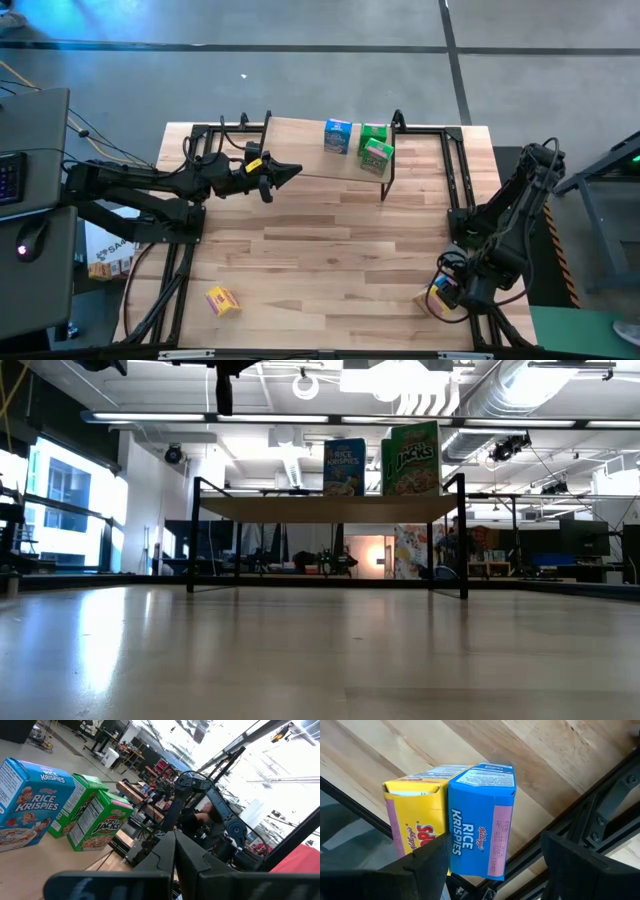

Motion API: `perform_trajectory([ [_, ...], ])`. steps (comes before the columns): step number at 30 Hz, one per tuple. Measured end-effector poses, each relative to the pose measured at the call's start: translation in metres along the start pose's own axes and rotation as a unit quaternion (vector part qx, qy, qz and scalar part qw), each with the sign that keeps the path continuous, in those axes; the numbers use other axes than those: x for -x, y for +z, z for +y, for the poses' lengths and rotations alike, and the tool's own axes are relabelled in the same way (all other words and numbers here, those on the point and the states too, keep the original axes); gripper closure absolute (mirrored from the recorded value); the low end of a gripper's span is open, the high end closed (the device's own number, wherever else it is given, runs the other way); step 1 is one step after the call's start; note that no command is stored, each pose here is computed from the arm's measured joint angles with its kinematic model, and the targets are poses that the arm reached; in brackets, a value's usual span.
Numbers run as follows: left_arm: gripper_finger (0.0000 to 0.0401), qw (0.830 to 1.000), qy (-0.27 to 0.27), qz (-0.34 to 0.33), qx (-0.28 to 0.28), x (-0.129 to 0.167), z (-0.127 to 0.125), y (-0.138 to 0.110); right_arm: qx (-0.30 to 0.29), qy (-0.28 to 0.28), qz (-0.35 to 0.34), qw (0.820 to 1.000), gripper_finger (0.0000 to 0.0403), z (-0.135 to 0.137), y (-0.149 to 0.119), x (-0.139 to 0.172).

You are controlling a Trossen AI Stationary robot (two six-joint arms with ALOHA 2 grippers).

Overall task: Stack cereal on shelf
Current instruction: Put the blue cereal box on the shelf aligned with the other blue cereal box

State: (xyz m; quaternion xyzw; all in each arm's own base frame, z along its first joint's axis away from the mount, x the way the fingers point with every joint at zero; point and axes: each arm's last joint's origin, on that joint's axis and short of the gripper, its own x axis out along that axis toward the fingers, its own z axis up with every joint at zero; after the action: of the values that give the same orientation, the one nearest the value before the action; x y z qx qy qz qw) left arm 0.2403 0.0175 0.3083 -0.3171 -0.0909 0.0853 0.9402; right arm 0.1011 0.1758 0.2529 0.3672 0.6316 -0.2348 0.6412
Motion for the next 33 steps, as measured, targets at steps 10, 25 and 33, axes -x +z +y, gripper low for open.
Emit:
perform_trajectory([
  [10,0.0401,1.0,0.003,-0.003,0.003,-0.0003,0.0017,0.0013,-0.012,0.007,0.0,1.0,0.0121,0.0043,-0.0014,-0.0034],
  [25,0.0401,1.0,-0.001,-0.001,0.008,-0.0009,0.0043,0.0036,-0.03,0.02,0.001,0.999,0.0121,0.0043,-0.001,-0.0011],
  [33,0.0401,1.0,-0.001,-0.001,0.007,-0.0009,0.0044,0.0035,-0.039,0.016,-0.002,0.999,0.0121,0.0056,-0.0014,-0.0035],
])
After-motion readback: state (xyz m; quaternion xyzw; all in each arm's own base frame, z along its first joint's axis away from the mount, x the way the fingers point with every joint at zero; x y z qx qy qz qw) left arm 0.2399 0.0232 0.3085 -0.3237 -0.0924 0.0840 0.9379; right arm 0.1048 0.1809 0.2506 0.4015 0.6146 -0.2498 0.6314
